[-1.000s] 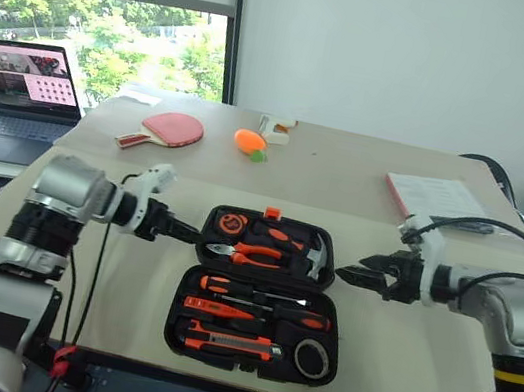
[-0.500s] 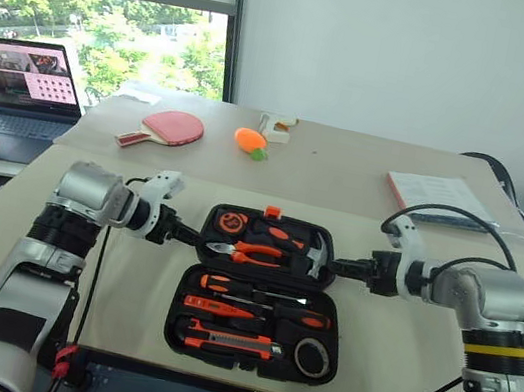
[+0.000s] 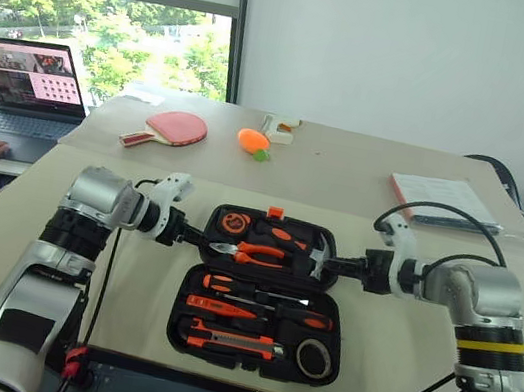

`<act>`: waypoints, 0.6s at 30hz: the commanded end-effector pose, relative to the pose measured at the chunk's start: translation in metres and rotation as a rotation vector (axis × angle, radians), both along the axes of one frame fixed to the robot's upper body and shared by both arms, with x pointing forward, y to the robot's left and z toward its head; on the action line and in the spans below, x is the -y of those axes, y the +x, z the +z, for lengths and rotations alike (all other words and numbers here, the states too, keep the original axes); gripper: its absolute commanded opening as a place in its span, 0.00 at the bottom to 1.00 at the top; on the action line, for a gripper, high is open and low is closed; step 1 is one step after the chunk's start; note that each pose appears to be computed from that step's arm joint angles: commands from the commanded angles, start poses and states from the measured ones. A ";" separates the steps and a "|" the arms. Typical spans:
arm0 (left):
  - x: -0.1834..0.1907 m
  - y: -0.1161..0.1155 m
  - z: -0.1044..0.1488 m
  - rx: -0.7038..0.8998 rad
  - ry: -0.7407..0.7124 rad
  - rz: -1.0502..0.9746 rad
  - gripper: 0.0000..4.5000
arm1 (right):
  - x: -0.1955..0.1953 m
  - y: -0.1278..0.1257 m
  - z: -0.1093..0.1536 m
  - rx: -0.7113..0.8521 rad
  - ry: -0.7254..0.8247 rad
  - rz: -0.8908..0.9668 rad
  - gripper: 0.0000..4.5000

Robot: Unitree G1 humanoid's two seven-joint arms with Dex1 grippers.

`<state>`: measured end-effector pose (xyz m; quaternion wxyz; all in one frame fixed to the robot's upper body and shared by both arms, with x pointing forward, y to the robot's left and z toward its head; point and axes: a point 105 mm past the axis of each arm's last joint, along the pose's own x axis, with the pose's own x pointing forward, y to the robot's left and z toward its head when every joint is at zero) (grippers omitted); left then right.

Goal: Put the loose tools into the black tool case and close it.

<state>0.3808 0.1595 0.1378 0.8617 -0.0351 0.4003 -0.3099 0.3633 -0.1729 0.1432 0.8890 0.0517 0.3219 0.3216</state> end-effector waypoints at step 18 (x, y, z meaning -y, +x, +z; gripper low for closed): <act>0.010 -0.009 -0.011 -0.071 -0.031 -0.013 0.00 | 0.008 -0.007 0.012 0.012 0.011 0.010 0.01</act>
